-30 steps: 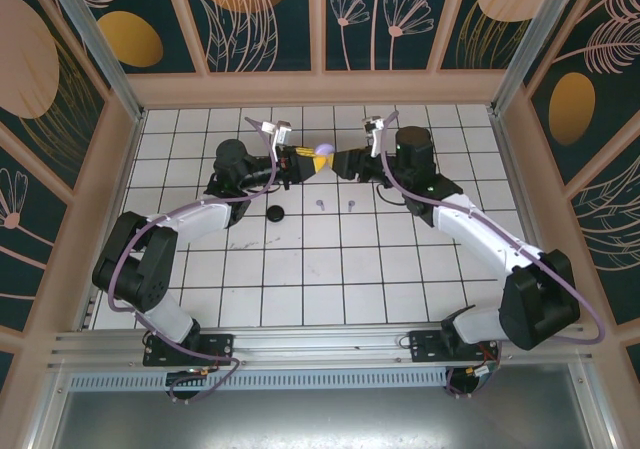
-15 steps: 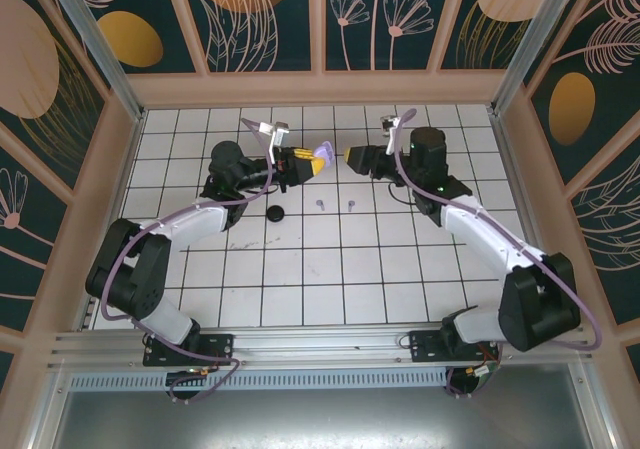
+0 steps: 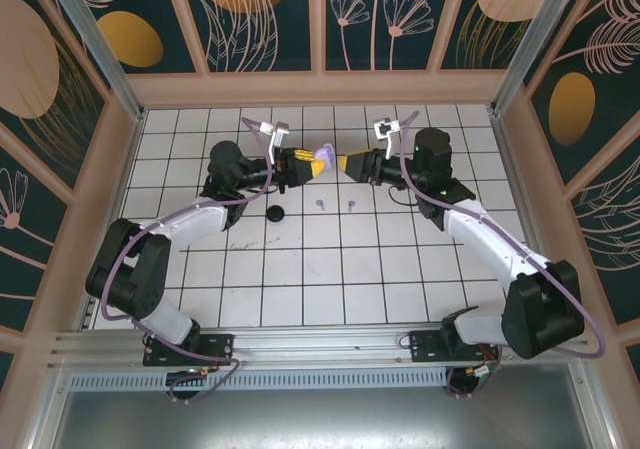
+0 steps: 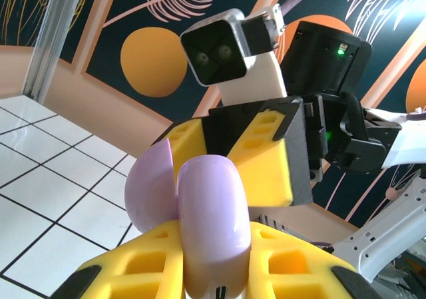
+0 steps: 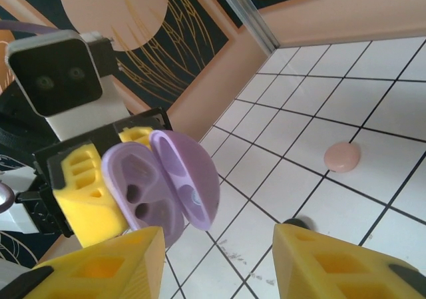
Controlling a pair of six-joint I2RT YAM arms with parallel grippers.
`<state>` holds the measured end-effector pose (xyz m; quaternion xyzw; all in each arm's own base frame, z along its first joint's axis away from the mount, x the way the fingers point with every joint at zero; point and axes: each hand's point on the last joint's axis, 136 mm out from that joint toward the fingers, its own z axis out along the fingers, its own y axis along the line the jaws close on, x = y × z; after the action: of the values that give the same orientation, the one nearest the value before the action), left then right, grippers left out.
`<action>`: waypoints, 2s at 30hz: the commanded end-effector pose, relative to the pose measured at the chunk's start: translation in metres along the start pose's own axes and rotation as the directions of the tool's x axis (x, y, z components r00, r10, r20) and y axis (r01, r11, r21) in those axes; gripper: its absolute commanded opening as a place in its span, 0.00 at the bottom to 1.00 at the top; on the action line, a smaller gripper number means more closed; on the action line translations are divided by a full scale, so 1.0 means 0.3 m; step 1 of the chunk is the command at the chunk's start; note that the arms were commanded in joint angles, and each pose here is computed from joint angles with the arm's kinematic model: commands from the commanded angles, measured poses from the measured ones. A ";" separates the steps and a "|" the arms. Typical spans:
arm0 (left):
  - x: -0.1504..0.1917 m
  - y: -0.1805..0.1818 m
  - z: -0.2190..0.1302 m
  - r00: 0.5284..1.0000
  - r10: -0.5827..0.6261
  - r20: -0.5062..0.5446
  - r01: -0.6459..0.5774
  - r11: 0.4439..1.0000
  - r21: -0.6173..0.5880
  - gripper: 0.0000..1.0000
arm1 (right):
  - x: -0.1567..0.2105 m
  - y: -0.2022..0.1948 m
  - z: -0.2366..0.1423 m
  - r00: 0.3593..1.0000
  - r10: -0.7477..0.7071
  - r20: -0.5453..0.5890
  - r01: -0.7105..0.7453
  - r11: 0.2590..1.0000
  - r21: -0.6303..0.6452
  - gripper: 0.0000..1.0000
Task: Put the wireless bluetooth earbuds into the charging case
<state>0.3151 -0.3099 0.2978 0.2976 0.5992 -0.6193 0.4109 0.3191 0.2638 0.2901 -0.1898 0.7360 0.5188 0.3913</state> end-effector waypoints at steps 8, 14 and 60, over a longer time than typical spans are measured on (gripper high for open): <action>-0.041 -0.042 0.012 0.999 0.045 0.010 -0.046 0.998 0.053 0.00 | -0.038 0.043 0.046 0.999 -0.048 0.001 0.048 0.997 -0.061 0.44; -0.036 -0.047 0.011 0.999 0.044 0.006 -0.045 0.997 0.057 0.00 | -0.050 0.026 0.065 0.999 -0.040 0.003 0.040 0.998 -0.046 0.39; -0.098 0.031 -0.067 0.921 0.258 -0.292 -0.336 0.905 -0.260 0.73 | -0.151 -0.141 0.028 0.943 -0.301 -0.139 0.332 0.855 0.398 0.00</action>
<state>0.3407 -0.2908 0.3346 0.3522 0.6580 -0.4443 0.4956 0.3735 0.2566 0.2977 -0.2027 0.7990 0.3304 0.4598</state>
